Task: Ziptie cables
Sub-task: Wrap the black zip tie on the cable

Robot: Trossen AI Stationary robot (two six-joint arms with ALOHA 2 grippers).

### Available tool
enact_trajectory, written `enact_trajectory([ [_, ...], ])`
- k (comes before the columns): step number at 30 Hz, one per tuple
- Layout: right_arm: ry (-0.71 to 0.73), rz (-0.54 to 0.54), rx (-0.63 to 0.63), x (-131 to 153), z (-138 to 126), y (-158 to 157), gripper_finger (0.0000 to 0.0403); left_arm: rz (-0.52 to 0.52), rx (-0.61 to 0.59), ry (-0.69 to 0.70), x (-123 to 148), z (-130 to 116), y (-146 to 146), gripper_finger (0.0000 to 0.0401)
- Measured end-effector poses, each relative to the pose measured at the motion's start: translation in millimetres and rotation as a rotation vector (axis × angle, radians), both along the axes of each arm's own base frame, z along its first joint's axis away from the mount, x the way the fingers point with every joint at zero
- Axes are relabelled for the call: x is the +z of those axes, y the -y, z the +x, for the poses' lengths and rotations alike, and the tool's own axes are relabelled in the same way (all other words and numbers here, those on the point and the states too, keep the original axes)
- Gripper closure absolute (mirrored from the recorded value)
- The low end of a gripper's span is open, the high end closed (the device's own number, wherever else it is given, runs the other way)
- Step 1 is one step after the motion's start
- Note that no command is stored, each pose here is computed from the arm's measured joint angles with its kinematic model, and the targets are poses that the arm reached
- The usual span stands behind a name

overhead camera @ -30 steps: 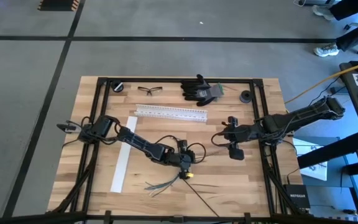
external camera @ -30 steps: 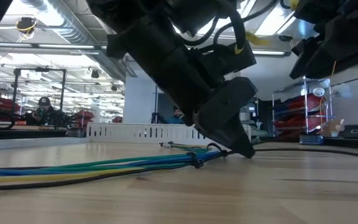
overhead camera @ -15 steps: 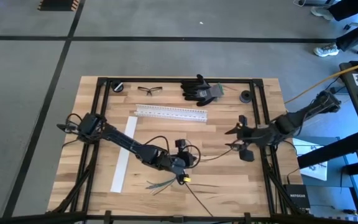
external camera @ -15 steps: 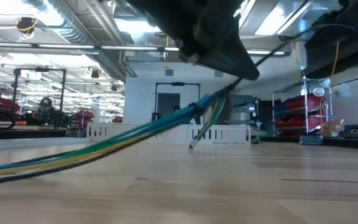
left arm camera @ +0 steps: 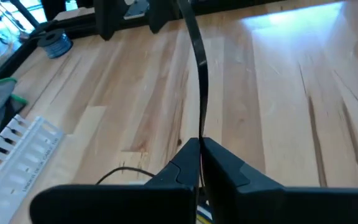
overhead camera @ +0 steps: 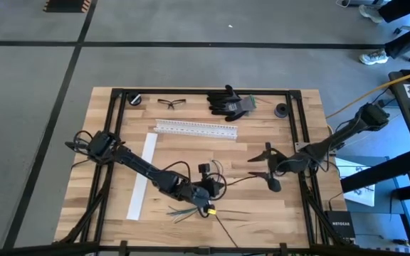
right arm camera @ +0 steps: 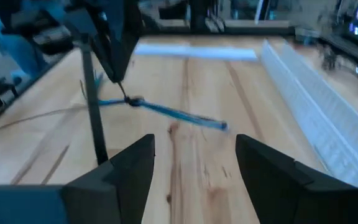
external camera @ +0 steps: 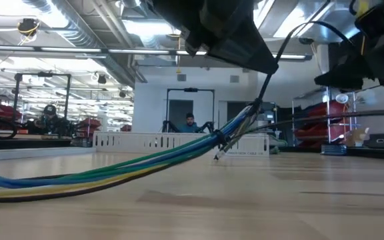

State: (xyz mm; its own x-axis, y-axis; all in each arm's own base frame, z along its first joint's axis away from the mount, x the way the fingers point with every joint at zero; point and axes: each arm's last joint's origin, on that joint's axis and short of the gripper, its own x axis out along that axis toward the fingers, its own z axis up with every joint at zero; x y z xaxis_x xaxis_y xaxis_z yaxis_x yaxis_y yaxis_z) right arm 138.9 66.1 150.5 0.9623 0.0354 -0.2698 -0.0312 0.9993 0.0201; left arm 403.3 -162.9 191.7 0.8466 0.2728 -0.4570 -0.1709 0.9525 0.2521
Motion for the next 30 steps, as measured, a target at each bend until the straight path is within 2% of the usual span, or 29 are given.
enact_trajectory([
  [3, 0.025, -0.055, 0.05, -4, 3, -3, 0.0191, 0.012, 0.007, 0.0, 0, -1, 1, 0.0401],
  [8, -0.054, -0.114, 0.056, -19, 8, -5, 0.0191, 0.032, 0.025, 0.004, 0, -2, 2, 0.0401],
  [13, -0.103, -0.096, 0.082, -26, 10, -8, 0.0191, 0.066, 0.027, 0.0, 0, -7, 10, 0.0401],
  [17, -0.13, -0.057, 0.141, -25, 16, -14, 0.0191, 0.106, 0.051, -0.009, -2, -12, 17, 0.0401],
  [21, -0.151, -0.069, 0.148, -24, 26, -20, 0.0191, 0.117, 0.061, 0.044, 5, -15, 26, 0.0401],
  [27, -0.154, -0.19, 0.125, -20, 43, -28, 0.0191, 0.121, 0.042, 0.069, 12, -21, 35, 0.0401],
  [30, -0.138, -0.195, 0.111, -15, 48, -30, 0.0191, 0.123, 0.034, 0.07, 12, -23, 39, 0.0401],
])
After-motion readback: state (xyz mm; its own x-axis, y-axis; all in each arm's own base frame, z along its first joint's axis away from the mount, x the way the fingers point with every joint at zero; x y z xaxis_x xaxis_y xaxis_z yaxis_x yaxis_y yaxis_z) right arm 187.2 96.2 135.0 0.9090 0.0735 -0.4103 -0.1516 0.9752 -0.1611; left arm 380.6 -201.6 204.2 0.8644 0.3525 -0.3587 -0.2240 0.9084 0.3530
